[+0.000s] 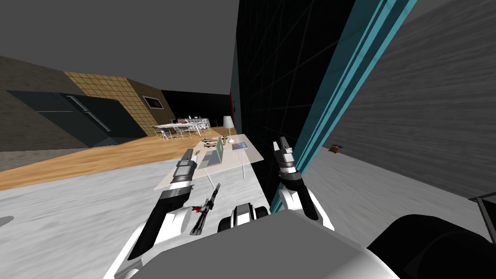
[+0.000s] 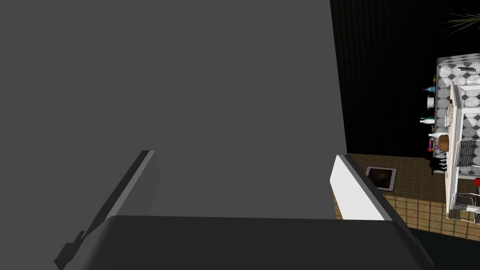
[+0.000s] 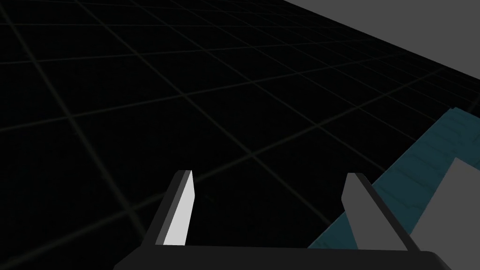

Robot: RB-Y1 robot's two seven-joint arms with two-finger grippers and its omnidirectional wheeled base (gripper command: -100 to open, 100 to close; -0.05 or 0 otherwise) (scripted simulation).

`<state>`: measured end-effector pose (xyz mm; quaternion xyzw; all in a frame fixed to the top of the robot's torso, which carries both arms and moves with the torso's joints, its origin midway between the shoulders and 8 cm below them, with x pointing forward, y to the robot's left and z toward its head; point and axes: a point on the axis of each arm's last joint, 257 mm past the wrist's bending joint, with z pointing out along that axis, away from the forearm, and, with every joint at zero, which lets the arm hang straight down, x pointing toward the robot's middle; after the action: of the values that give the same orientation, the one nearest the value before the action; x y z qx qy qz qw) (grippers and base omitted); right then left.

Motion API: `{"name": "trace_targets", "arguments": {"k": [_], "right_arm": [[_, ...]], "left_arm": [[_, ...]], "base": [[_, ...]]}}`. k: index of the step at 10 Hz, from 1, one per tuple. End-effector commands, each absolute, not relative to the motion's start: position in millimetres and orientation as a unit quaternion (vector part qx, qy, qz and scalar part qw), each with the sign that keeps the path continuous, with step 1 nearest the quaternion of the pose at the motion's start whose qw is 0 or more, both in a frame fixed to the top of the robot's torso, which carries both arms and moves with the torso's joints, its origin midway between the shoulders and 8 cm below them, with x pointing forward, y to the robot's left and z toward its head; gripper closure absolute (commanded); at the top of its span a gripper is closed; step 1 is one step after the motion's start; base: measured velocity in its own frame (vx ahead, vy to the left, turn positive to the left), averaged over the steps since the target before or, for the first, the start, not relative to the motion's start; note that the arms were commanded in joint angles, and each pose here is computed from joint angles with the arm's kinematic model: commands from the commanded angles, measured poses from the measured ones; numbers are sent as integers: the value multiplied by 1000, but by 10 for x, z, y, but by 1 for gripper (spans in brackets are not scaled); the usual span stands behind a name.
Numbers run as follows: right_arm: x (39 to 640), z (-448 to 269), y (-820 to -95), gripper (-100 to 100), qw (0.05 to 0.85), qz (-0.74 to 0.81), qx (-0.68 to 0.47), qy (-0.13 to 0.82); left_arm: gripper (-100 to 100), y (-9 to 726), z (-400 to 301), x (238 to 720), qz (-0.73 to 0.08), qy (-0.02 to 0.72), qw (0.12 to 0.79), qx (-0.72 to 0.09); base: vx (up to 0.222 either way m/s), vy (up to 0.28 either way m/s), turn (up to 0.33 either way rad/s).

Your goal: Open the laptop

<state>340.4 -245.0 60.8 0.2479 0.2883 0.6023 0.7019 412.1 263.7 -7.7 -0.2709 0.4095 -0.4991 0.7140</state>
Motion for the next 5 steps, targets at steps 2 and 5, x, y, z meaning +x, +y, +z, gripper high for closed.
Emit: {"name": "trace_targets", "arguments": {"k": [2, 5], "right_arm": [[3404, 608, -2450, 0, 702, 602, 248, 288], [3404, 608, -2450, 0, 702, 602, 248, 288]], "left_arm": [[-100, 2704, -262, 4293, -477, 438, 705, -290], [-100, 2756, -408, 4414, -458, 461, 697, -303]], "base": [[56, -28, -9], [51, -31, -10]]}}
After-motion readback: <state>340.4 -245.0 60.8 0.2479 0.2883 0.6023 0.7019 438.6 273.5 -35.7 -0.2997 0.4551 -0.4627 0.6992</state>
